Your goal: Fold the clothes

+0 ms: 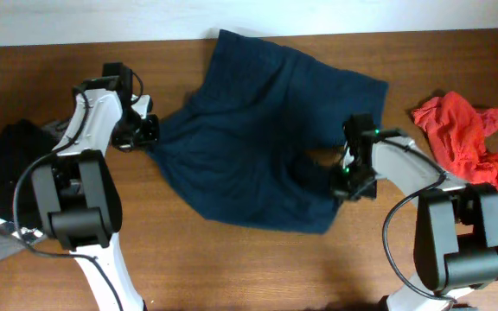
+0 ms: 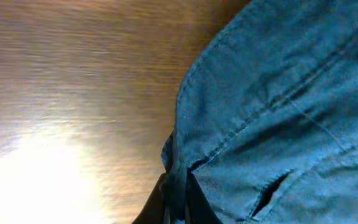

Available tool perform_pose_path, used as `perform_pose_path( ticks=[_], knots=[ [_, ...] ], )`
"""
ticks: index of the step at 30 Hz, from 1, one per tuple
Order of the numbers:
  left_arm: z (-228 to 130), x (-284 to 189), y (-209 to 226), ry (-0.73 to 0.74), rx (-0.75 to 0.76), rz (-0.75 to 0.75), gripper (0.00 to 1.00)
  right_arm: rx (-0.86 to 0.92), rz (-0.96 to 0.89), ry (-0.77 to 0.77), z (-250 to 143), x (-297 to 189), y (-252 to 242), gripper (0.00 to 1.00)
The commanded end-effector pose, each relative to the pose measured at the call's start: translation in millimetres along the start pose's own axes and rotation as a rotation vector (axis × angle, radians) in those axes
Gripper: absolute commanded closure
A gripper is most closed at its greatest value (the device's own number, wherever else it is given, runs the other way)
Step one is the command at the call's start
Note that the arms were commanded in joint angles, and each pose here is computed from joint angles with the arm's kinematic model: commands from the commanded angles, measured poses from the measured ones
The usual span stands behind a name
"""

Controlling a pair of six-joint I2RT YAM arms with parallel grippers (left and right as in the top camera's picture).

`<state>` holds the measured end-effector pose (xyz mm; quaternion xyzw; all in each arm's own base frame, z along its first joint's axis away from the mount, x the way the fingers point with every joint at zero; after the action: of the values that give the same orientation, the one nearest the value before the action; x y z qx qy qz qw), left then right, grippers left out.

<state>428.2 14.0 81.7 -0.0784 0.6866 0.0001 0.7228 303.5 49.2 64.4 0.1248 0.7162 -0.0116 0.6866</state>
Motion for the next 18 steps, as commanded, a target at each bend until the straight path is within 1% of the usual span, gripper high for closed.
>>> perform_pose_path(
  ticks=[1,3,6,9,10,11,12,13,14,15,18],
  knots=[
    [4.0,-33.9,6.3,-0.084,-0.019,0.02,1.0,0.039,0.034,-0.198,41.9,-52.4,-2.2,0.96],
    [4.1,-37.9,5.8,-0.093,-0.018,0.019,1.0,0.067,0.049,-0.271,61.0,-74.2,-8.9,0.96],
    [4.2,-40.7,5.4,-0.1,-0.017,0.019,1.0,0.103,0.077,-0.378,85.1,-94.3,-21.6,0.96],
    [4.2,-40.8,3.2,-0.101,-0.012,0.017,1.0,0.112,0.11,-0.441,98.5,-100.5,-27.7,0.96],
    [4.7,-40.8,2.6,-0.104,-0.011,0.017,1.0,0.104,0.112,-0.45,100.7,-100.7,-27.6,0.94],
    [4.9,-40.7,1.1,-0.105,-0.008,0.014,1.0,0.085,0.111,-0.46,102.5,-100.9,-27.1,0.78],
    [5.3,-40.6,-0.3,-0.106,-0.005,0.012,1.0,0.061,0.107,-0.465,103.4,-100.9,-26.3,0.54],
    [5.4,-40.5,-1.7,-0.107,-0.002,0.009,1.0,0.041,0.103,-0.465,103.1,-100.6,-25.4,0.33],
    [5.6,-40.5,-2.6,-0.108,0.0,0.008,1.0,0.022,0.098,-0.455,101.0,-99.4,-24.1,0.26],
    [5.4,-40.4,-2.9,-0.107,0.0,0.005,1.0,0.016,0.094,-0.442,98.7,-98.1,-23.8,0.23],
    [5.0,-40.4,-4.4,-0.105,0.001,-0.007,1.0,0.027,0.096,-0.363,84.8,-92.1,-24.7,0.22]
  ],
)
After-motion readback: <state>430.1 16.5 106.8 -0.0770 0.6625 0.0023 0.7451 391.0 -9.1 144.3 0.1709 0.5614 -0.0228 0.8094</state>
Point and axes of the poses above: each gripper's point midway between its finger pads, its own x axis out along the fingers, its own y axis along the line the jaws close on, z = x × y, the point moved 5 cm from there along -x, back along the fingers, and after that the axes turned 3 degrees about -x, right-handed, at the moved point
